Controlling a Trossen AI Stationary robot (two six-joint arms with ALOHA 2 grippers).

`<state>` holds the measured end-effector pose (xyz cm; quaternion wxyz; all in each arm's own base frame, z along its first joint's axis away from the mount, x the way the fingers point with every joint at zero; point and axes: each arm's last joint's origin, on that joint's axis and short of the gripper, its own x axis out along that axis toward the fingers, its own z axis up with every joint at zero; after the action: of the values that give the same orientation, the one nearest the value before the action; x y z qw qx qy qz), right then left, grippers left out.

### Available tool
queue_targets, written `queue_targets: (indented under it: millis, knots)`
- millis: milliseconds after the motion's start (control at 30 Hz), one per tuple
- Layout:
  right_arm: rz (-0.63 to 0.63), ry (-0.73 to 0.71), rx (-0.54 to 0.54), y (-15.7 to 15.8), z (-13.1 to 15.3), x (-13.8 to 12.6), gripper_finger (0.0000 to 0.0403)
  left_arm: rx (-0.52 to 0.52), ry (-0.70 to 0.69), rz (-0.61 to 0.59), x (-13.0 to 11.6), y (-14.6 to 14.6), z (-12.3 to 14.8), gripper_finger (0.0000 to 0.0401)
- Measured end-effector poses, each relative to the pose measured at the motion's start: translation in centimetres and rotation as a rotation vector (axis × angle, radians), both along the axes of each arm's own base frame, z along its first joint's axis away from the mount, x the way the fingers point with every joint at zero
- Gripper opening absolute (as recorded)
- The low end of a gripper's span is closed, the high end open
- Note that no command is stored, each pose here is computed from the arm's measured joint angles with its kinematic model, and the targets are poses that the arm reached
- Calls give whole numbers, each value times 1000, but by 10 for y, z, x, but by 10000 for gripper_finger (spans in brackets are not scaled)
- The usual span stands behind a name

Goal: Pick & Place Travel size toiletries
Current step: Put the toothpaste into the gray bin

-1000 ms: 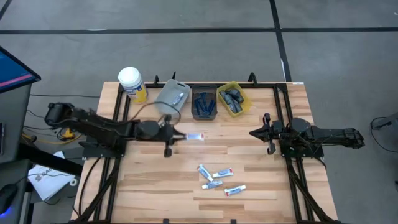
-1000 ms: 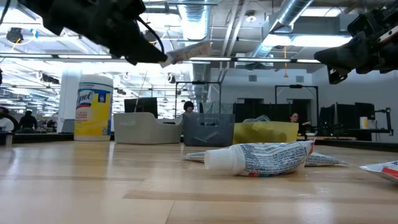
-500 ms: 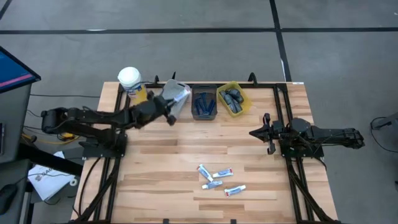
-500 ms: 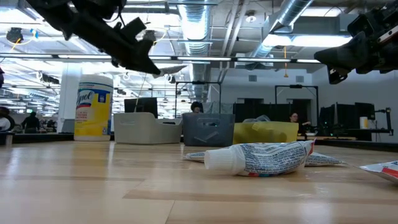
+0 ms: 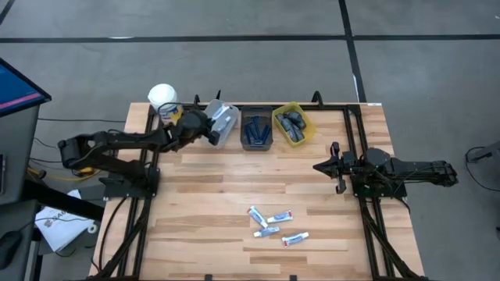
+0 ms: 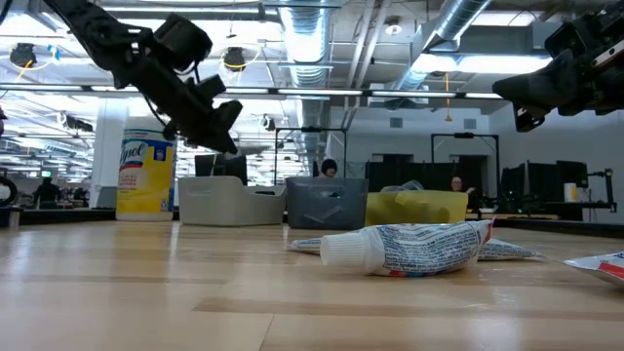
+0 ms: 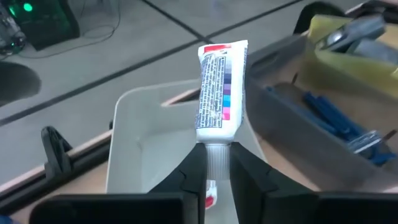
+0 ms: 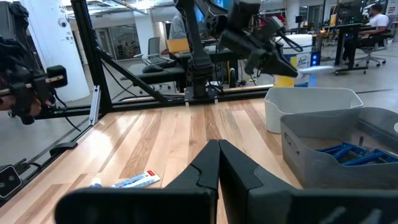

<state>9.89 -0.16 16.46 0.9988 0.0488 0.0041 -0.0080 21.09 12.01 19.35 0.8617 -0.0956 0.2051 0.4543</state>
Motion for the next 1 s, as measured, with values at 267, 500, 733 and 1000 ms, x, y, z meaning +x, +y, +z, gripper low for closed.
queue_targets:
  millis: [267, 500, 733, 1000]
  knots:
    - [0, 0, 0, 0, 0, 0, 0, -32, 62, 8, 4, 4, -16, 51]
    - [0, 1, 0, 0, 0, 0, 0, -25, 76, 25, 4, 5, -17, 72]
    - [0, 0, 0, 0, 0, 0, 0, -3, 108, 1, 4, 5, -17, 151]
    - [0, 0, 0, 0, 0, 0, 0, 3, -57, -213, 6, -13, 16, 216]
